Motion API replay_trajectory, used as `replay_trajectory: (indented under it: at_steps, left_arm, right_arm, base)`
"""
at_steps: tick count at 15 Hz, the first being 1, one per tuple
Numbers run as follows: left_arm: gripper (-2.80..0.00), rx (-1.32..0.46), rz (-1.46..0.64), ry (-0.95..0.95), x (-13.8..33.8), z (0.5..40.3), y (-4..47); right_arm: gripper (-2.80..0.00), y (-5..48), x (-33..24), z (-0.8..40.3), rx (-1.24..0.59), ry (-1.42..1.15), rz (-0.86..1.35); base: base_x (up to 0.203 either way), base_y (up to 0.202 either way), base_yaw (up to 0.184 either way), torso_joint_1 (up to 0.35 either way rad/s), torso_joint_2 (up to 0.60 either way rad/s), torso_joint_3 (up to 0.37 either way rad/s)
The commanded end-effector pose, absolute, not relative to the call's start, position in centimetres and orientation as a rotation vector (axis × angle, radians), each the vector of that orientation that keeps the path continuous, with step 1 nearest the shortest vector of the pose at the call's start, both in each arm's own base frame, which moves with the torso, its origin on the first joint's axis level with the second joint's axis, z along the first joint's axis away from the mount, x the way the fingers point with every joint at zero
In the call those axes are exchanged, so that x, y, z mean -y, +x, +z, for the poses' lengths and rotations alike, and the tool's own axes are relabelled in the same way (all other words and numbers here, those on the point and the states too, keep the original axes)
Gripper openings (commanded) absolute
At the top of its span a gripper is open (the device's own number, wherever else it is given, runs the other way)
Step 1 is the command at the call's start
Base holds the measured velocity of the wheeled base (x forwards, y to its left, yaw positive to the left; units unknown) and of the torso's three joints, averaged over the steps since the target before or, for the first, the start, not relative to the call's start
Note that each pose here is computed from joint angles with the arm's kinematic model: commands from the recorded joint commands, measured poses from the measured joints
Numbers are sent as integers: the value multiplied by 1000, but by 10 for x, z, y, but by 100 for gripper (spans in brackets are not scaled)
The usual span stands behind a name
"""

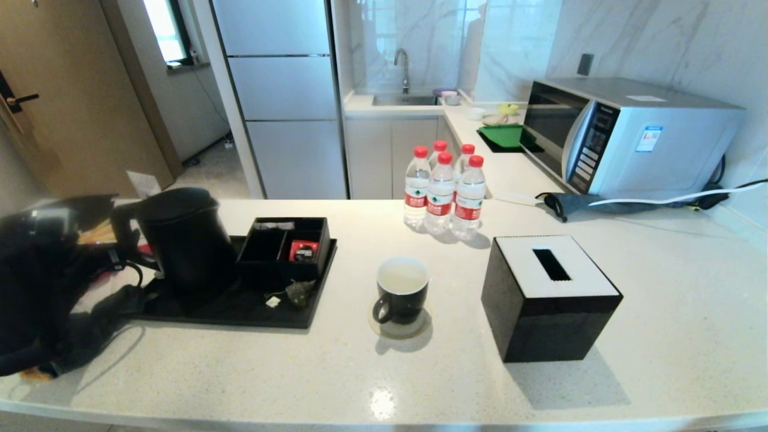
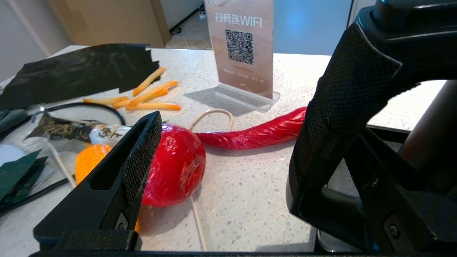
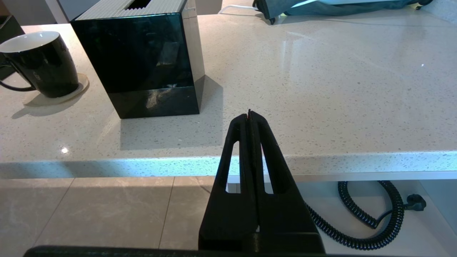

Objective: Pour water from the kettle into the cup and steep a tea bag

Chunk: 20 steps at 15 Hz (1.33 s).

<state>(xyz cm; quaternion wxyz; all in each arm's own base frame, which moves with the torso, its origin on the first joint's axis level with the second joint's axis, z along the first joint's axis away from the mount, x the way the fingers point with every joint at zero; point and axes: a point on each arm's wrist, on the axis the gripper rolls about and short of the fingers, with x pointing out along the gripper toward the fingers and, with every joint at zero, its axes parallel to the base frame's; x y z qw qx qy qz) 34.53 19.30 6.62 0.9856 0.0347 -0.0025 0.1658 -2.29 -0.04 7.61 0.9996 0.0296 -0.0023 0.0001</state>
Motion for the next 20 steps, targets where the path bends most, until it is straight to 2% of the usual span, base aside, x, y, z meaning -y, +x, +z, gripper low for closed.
replay_trajectory:
  at_steps: [1,9,20]
  left_arm:
    - [0,10,328,73,-194,62,350]
    - [0,75,284,93,-187,66,378]
    - [0,116,237,107,-192,71,389]
  right_arm:
    - [-280,-23,0,76,6,60,0]
    - [-280,-23,0,76,5,60,0]
    - [-280,-23,0,76,6,60,0]
  base:
    - [0,0,0,0,0,0]
    - [0,0,0,0,0,0]
    - [0,0,0,0,0,0]
